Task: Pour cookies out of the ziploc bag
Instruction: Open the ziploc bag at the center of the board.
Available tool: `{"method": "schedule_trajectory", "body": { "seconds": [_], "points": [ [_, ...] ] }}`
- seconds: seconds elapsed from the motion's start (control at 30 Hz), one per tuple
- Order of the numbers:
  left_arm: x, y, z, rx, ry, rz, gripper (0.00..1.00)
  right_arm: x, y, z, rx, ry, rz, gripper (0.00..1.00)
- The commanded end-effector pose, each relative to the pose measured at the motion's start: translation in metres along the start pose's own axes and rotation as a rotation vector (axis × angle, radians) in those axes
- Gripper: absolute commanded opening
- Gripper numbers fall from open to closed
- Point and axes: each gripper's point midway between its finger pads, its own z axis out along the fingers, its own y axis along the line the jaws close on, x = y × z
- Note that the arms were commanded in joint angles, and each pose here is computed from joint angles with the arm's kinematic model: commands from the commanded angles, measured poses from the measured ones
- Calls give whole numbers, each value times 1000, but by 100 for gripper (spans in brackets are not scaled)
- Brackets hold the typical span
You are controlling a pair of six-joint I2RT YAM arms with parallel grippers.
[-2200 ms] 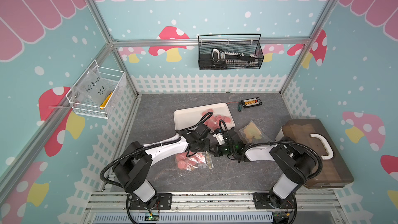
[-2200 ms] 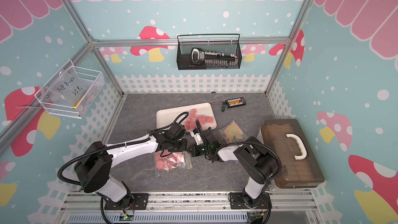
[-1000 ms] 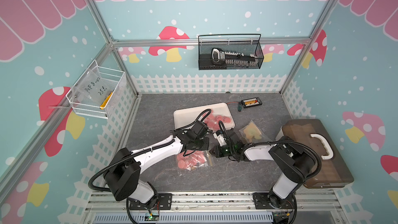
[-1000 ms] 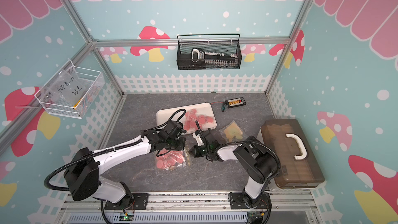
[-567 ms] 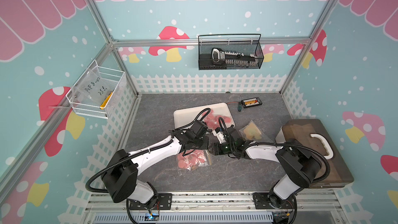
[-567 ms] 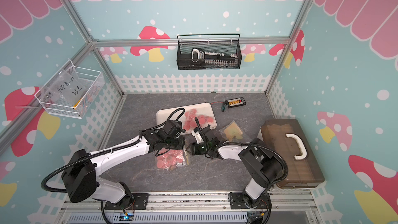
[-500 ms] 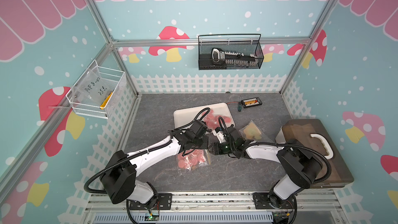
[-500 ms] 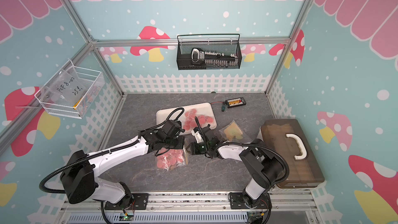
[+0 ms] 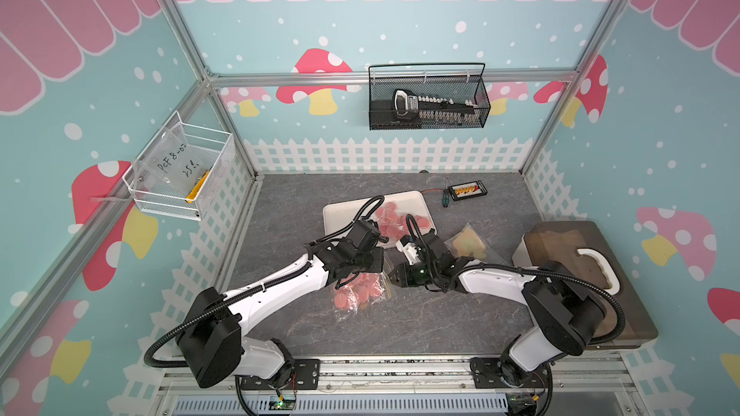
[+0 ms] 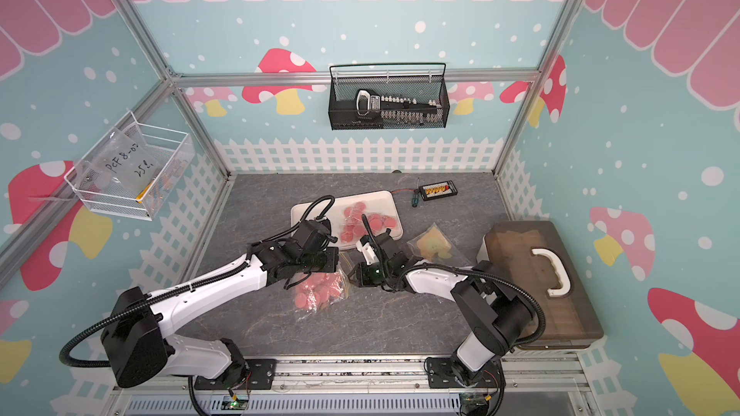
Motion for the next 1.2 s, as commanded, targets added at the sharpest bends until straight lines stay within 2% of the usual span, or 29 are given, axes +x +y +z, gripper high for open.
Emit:
{"method": "schedule_trajectory", "body": {
  "seconds": [0.0, 0.33, 0.77, 1.07, 1.17],
  "points": [
    [-11, 4, -7, -5, -47, 4, 0, -1, -3, 0, 27, 1, 8, 21],
    [-23, 8, -21, 4, -74, 4, 0, 6, -22, 1, 92, -1, 2, 19],
    [-31, -14, -24, 92, -72, 61, 0, 11, -47, -8, 186, -27, 1, 20],
    [-37, -34, -20, 156, -72, 123, 0, 3, -42, -28, 196, -64, -33, 29],
    [-38, -39, -16, 170, -61, 146, 0, 0, -40, -40, 207, -72, -64, 39]
  ]
}}
